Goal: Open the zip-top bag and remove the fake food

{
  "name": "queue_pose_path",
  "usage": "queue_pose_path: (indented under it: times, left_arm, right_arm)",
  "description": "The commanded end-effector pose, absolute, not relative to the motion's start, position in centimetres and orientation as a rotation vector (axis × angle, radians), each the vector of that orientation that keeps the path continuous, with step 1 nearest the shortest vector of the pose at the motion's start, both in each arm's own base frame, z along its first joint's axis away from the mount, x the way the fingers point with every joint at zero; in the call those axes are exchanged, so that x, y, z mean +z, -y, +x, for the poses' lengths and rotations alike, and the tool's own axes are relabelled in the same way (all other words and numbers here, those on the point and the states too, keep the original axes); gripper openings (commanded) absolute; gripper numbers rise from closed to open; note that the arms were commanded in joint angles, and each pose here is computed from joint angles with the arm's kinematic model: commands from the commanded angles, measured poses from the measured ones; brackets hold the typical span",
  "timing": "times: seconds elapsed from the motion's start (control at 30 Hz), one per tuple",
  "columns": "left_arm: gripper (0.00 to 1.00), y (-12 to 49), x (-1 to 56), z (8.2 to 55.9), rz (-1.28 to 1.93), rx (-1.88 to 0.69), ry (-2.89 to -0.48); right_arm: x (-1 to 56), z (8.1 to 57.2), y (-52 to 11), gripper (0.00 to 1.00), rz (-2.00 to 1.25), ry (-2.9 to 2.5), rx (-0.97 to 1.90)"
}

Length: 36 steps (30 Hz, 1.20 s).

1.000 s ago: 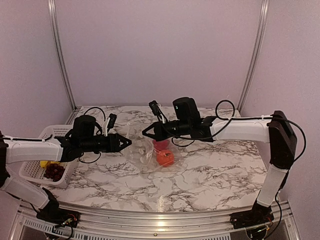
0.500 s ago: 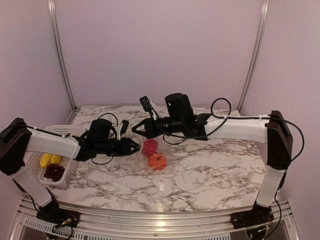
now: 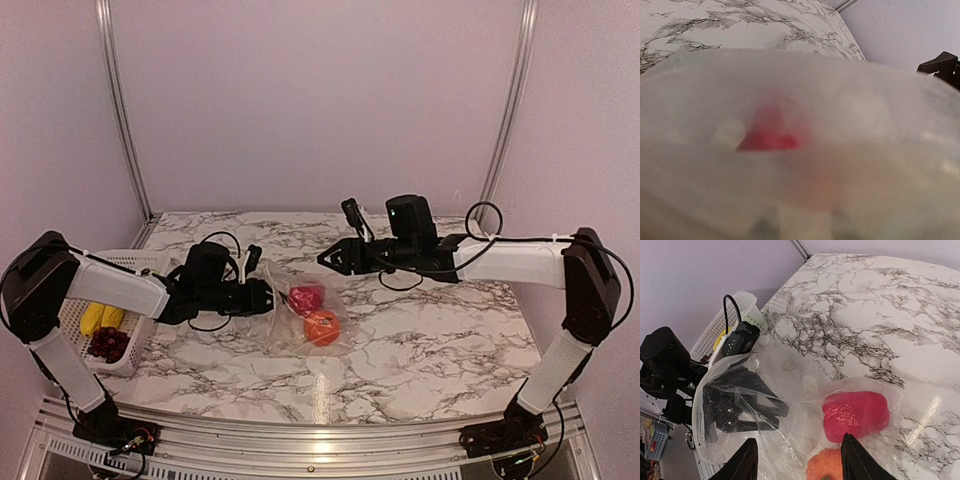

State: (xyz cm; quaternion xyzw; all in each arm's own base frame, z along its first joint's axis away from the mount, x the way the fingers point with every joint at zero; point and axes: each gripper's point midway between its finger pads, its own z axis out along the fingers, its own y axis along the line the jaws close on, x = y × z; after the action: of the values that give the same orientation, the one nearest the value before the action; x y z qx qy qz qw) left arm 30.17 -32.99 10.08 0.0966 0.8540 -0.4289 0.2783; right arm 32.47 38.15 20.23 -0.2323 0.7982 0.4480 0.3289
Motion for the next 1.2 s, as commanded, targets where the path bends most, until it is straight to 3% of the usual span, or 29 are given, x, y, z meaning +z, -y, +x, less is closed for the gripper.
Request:
queue_pose_path:
  times: [0.0,0.43,0.7,0.87,1.17]
  left_arm:
    - [0.36,33.6,10.3,29.8,0.293,-1.212,-2.259]
    - [0.43,34.6,8.4,28.4,0.355,-1.247,-2.296]
    - [0.43,36.0,6.9,27.4,0.396,-1.289,-2.318]
    - [0.43,36.6,6.5,26.8,0.411,-1.303,-2.318]
    - [0.46,38.6,6.9,25.2,0.505,-1.402,-2.278]
  right_arm:
    - [17.2,32.4,-35.2,0.55,-0.59,-2.181,1.077]
    - [8.2,29.3,-33.5,0.56,-0.625,-2.408,1.113]
    - [6.0,27.9,-32.8,0.32,-0.597,-2.459,1.139]
    - [6.2,27.1,-32.3,0.31,-0.607,-2.458,1.147]
    - [5.2,26.4,-33.1,0.07,-0.623,-2.464,1.162]
